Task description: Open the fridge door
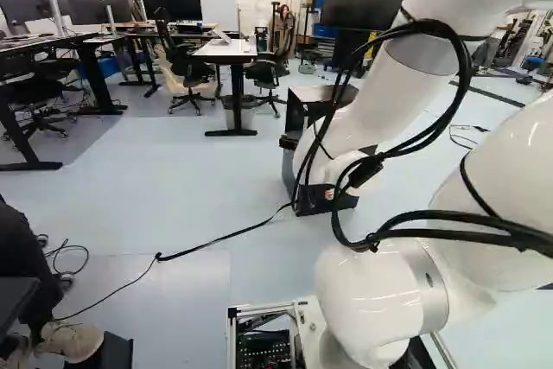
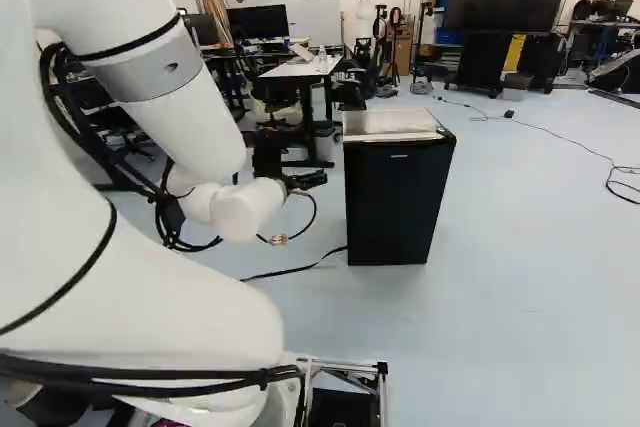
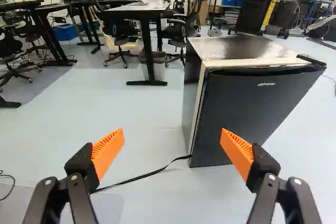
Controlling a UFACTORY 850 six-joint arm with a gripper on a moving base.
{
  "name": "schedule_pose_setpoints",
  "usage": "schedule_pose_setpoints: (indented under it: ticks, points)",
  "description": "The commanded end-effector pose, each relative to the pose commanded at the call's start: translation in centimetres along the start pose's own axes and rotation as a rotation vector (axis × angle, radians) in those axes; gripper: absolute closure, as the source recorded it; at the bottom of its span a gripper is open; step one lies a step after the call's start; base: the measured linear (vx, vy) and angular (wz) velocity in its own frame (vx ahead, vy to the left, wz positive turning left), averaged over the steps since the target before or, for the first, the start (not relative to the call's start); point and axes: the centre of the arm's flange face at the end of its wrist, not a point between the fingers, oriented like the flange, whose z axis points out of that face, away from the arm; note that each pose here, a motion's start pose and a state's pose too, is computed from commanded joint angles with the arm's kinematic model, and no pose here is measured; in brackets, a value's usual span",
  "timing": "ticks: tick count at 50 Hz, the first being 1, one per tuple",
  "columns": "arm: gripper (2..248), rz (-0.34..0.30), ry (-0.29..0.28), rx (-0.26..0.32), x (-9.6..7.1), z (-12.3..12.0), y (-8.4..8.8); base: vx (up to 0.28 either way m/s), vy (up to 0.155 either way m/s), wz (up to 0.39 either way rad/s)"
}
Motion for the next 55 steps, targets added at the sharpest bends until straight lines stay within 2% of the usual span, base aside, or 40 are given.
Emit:
schedule_pose_setpoints:
  ticks: [24,55]
  points:
    - [3,-0.003,-0.006,0.007,1.2,2.6,-0.2,0.000,0.000,0.000]
    - [3,0.008,-0.008,0.026,2.6,6.1,-2.1,0.000,0.000,0.000]
